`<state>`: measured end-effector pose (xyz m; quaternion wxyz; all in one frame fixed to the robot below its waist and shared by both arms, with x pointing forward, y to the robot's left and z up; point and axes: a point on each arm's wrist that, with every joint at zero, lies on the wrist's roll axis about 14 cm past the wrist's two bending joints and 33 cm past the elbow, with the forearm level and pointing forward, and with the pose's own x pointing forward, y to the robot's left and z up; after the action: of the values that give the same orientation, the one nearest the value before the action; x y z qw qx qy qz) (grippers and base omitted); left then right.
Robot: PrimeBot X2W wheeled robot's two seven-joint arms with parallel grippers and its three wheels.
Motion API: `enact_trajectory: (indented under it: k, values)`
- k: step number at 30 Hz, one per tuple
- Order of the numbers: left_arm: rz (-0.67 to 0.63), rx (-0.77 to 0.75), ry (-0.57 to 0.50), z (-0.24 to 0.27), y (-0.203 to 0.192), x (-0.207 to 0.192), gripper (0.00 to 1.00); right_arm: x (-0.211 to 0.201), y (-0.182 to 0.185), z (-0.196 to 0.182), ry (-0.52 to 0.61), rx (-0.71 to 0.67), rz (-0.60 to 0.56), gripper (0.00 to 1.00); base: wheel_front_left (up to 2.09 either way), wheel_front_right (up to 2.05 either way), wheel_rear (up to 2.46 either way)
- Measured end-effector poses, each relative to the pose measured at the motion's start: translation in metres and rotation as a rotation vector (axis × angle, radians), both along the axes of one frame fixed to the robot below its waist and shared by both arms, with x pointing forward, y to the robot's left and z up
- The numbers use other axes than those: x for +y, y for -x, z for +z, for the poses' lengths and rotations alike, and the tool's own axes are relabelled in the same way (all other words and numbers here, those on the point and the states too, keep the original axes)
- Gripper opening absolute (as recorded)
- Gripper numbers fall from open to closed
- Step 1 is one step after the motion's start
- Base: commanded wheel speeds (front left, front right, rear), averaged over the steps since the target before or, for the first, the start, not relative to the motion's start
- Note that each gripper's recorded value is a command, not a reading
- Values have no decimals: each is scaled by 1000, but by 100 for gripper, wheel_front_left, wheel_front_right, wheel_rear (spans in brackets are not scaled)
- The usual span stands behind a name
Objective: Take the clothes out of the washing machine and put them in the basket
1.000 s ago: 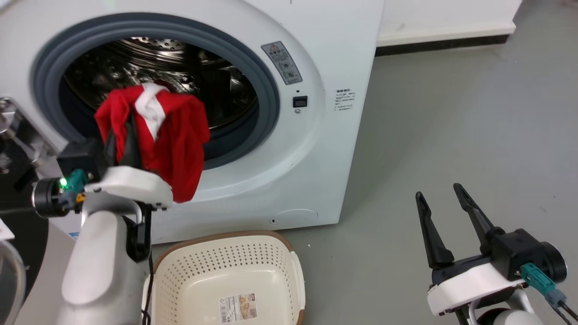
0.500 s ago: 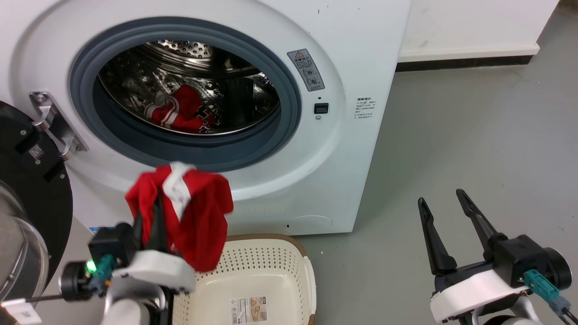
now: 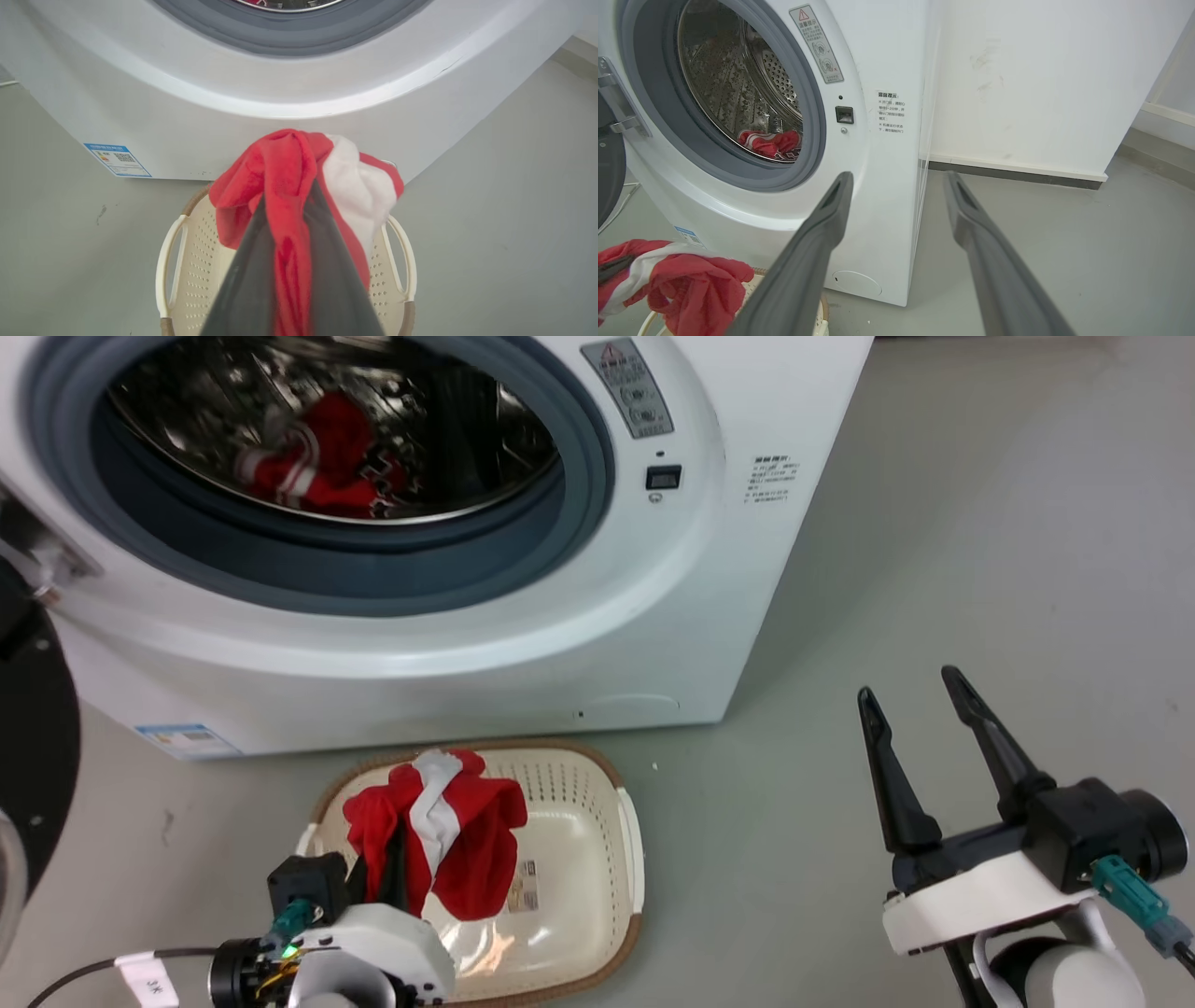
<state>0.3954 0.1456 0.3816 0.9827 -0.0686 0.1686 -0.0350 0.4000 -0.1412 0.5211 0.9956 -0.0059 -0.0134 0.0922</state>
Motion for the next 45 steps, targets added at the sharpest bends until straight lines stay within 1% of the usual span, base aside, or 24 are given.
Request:
enact_trajectory:
  k: [6, 13, 20, 24, 27, 30, 36, 37, 38, 39, 45]
  values:
    - [-11, 153, 29, -57, -13, -11, 0, 1, -25, -21, -2, 35, 6, 100, 0, 0, 0]
    - [11, 333, 49, -126, -23, -19, 0, -2, -46, -63, 1, 118, 0, 100, 0, 0, 0]
    - [45, 496, 30, -186, -21, -15, 0, -7, -60, -101, 1, 180, -9, 100, 0, 0, 0]
    - [58, 594, -3, -218, -9, -5, 0, -10, -63, -122, -1, 223, -15, 100, 0, 0, 0]
    - [67, 651, -23, -235, -2, -1, 0, -11, -68, -132, 2, 236, -16, 100, 0, 0, 0]
    - [59, 716, -43, -249, 13, 2, 0, -13, -66, -144, 6, 264, -20, 100, 0, 0, 0]
    - [40, 739, -63, -254, 15, 7, 0, -14, -65, -149, 13, 272, -20, 100, 0, 0, 0]
    - [38, 729, -65, -252, 12, 7, 12, -14, -65, -149, 16, 272, -19, 100, 0, 0, 0]
    - [38, 721, -64, -250, 10, 7, 72, -14, -65, -148, 16, 273, -19, 100, 0, 0, 0]
    - [36, 709, -66, -247, 7, 7, 100, -14, -65, -147, 18, 271, -19, 100, 0, 0, 0]
    - [71, 634, -39, -218, -1, 9, 100, -10, -64, -126, 23, 226, -9, 100, 0, 0, 0]
